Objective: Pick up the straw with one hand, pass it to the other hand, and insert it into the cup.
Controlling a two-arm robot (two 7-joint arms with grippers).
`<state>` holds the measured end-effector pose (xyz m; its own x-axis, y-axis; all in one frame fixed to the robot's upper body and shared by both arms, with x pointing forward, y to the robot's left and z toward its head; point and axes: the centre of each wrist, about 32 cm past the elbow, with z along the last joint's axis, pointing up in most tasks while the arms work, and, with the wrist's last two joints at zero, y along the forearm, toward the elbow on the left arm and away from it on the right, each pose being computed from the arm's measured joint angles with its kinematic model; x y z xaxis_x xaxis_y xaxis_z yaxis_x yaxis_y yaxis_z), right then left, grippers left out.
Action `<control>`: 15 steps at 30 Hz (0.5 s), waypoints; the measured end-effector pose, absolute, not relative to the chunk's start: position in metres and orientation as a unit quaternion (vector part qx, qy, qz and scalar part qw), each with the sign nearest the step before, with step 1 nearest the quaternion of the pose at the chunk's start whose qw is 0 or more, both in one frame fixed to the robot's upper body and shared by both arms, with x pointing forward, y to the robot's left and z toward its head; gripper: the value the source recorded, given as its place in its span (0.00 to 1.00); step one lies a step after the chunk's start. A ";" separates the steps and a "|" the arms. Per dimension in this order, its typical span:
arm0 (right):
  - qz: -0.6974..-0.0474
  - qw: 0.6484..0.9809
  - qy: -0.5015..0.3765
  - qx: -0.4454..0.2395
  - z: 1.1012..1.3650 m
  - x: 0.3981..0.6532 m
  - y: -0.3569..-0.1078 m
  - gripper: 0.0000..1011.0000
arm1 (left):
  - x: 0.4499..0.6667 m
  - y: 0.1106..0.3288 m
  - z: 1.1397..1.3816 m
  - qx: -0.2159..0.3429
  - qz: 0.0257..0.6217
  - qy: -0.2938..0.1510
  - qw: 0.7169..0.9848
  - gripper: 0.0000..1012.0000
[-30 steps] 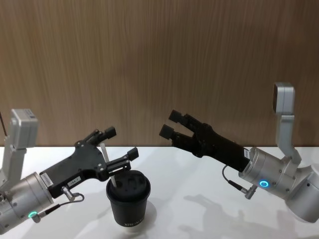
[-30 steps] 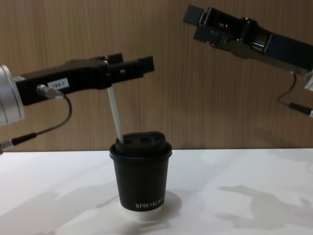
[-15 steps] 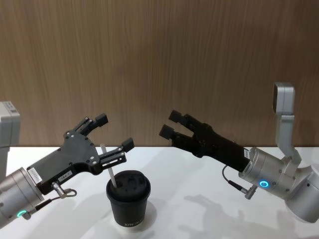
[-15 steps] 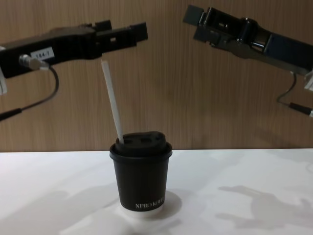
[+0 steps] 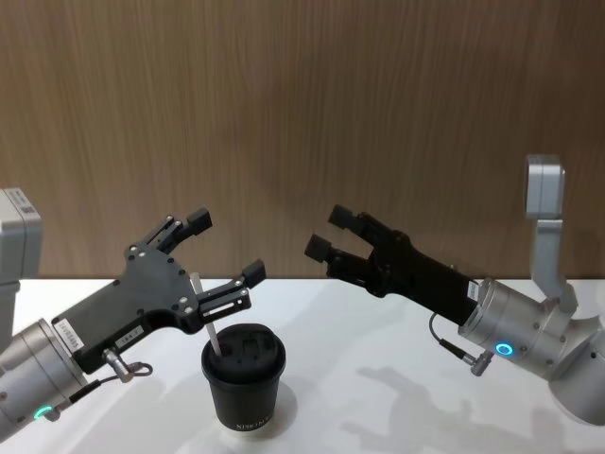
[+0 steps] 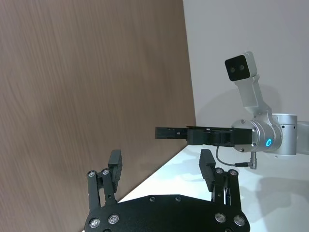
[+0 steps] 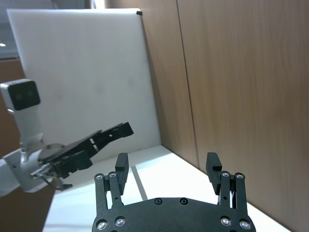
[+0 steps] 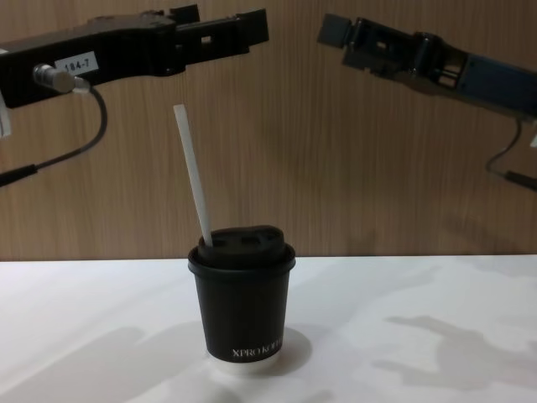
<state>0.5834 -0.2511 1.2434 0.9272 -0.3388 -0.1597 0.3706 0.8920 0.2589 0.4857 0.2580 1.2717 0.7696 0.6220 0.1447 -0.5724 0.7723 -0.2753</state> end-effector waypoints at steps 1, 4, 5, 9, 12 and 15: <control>-0.186 0.971 0.052 0.142 1.244 0.582 -0.251 0.99 | 0.485 0.258 1.272 -0.108 0.319 -0.115 0.934 0.99; -0.203 0.969 0.039 0.135 1.246 0.578 -0.254 0.99 | 0.484 0.256 1.272 -0.108 0.318 -0.115 0.935 0.99; -0.213 0.968 0.032 0.131 1.248 0.575 -0.255 0.99 | 0.484 0.256 1.272 -0.109 0.318 -0.115 0.935 0.99; -0.235 0.964 0.017 0.121 1.251 0.567 -0.260 0.99 | 0.484 0.254 1.272 -0.109 0.316 -0.114 0.936 0.99; -0.256 0.960 0.006 0.112 1.253 0.560 -0.265 0.99 | 0.485 0.254 1.271 -0.109 0.312 -0.113 0.937 0.99; -0.276 0.955 -0.003 0.104 1.255 0.550 -0.271 0.99 | 0.487 0.253 1.270 -0.109 0.309 -0.112 0.938 0.99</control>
<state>0.5503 -0.2710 1.2551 0.8474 -0.5284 -0.0513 0.5270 0.8257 0.2012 0.4869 0.2531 1.2703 0.7846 0.6035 0.1420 -0.5546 0.7856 -0.2741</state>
